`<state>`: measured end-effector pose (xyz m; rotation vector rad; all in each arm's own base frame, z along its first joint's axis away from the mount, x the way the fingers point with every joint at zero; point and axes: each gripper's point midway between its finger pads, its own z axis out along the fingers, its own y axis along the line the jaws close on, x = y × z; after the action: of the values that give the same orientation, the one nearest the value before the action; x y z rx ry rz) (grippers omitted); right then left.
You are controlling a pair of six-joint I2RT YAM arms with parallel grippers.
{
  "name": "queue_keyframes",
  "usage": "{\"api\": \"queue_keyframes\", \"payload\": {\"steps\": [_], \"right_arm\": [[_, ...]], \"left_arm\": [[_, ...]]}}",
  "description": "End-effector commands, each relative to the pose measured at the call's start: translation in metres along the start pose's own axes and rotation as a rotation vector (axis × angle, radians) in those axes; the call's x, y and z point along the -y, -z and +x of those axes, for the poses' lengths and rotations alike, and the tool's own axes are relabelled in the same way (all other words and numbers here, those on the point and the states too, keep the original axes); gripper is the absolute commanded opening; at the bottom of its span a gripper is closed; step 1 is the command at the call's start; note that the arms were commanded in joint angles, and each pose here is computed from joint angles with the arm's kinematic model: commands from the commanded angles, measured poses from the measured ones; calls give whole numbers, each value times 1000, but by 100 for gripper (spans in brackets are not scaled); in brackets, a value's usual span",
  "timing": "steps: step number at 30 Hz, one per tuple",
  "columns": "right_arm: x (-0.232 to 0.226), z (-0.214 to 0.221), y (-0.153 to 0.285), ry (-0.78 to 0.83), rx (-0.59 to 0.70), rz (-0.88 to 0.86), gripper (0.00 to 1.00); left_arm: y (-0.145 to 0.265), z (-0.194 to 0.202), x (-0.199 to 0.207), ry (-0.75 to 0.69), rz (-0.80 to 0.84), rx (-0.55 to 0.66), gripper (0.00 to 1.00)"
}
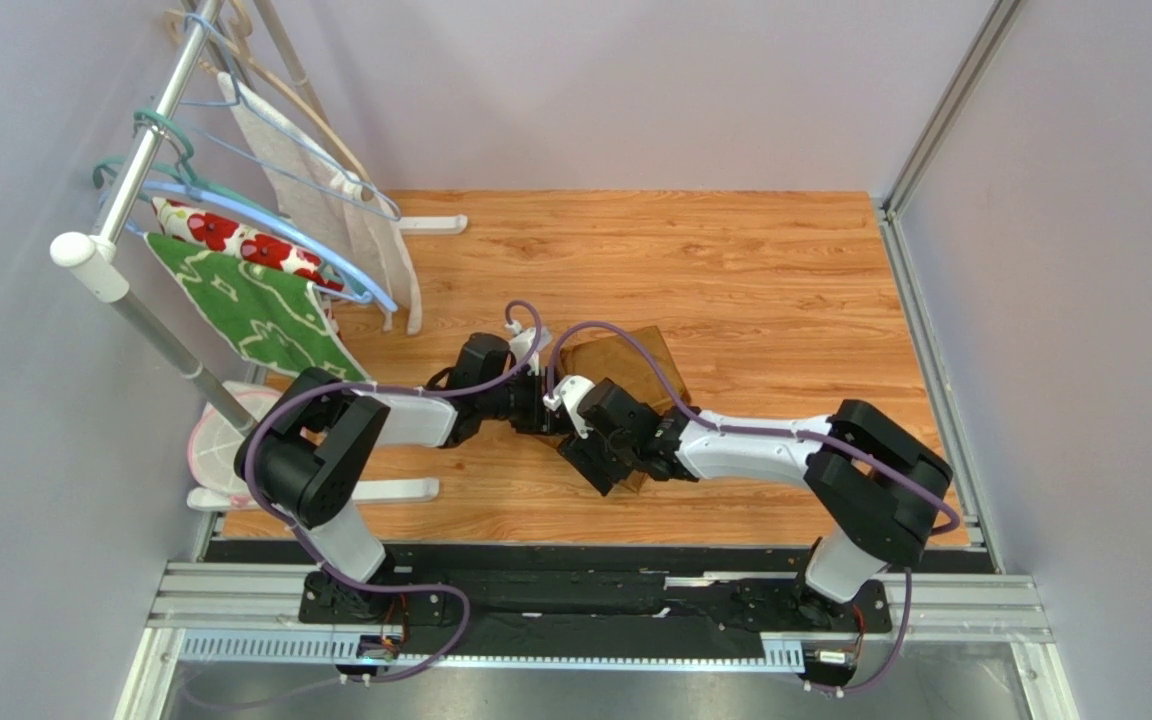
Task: Fold the napkin, place the utensils inside, and roll it up
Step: Roll the napkin with the utensil
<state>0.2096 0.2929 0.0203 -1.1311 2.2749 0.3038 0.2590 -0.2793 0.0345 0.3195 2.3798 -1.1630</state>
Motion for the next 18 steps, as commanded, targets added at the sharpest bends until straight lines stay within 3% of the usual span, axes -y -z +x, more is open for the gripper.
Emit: {"api": "queue_keyframes", "payload": {"steps": [1, 9, 14, 16, 17, 18], "right_arm": [[2, 19, -8, -11, -106, 33, 63], [-31, 62, -8, -140, -237, -119, 27], [-47, 73, -8, -172, -252, -206, 16], [-51, 77, -8, -181, -258, -228, 14], [-51, 78, -9, -184, -255, -231, 14], [-52, 79, -9, -186, -258, -237, 14]], "left_arm": [[0, 9, -6, 1, -8, -52, 53], [1, -7, -1, 0, 11, -15, 60], [14, -36, 10, -10, 12, 74, 65], [25, -56, 14, -23, -11, 128, 72], [29, -62, 14, -39, -23, 139, 82], [33, -69, 12, -46, -46, 160, 83]]}}
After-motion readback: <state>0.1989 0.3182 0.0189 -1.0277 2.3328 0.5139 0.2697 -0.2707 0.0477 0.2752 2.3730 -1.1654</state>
